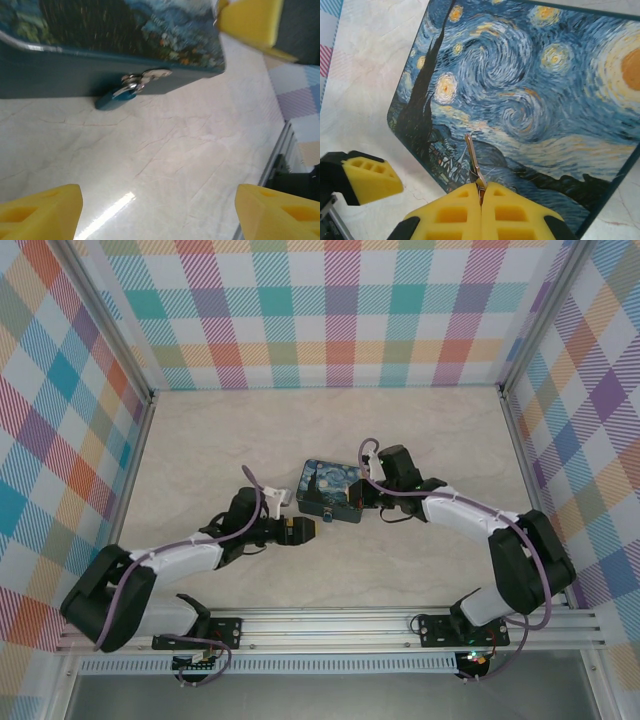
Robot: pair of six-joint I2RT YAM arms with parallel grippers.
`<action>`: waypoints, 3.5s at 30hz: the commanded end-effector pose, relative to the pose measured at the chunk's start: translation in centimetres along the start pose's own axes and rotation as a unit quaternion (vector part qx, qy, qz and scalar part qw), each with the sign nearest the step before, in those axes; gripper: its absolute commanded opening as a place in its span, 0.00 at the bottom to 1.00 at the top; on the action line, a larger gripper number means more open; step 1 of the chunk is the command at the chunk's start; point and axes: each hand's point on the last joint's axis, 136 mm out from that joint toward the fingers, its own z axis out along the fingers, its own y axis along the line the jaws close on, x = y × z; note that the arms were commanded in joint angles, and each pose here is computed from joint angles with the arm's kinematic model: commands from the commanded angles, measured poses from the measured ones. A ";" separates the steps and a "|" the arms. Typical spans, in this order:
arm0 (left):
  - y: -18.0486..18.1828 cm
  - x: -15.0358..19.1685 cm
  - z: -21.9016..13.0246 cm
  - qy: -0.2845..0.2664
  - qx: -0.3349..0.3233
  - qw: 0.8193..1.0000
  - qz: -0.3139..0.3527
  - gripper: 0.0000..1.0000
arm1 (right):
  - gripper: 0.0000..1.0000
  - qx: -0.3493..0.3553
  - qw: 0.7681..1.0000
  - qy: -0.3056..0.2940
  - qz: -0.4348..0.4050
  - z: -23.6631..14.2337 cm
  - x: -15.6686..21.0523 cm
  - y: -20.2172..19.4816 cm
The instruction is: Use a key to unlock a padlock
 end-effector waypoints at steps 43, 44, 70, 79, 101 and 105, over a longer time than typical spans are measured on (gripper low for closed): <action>0.8 -4.9 10.1 -0.017 0.046 0.995 0.089 0.54 | 0.06 0.026 0.998 0.026 0.046 1.2 1.7 -2.0; 0.8 -4.9 10.1 -0.017 0.048 0.995 0.090 0.52 | 0.06 0.025 0.998 0.025 0.046 1.2 1.7 -1.9; 0.9 -7.1 9.9 -0.061 0.028 0.996 0.052 0.32 | 0.06 0.014 0.999 0.019 0.044 1.1 1.5 -1.5; 0.0 -7.3 9.2 -0.077 0.041 0.996 0.012 0.31 | 0.06 0.013 1.000 -0.017 -0.015 -1.3 -0.2 -0.2; -3.0 -7.3 8.6 -0.085 0.060 0.988 -0.116 0.27 | 0.06 0.078 0.980 0.001 -0.181 -3.3 6.9 -2.1; -3.1 -7.5 8.4 -0.084 0.057 0.987 -0.125 0.25 | 0.06 0.086 0.976 0.024 -0.200 -2.1 7.8 -1.9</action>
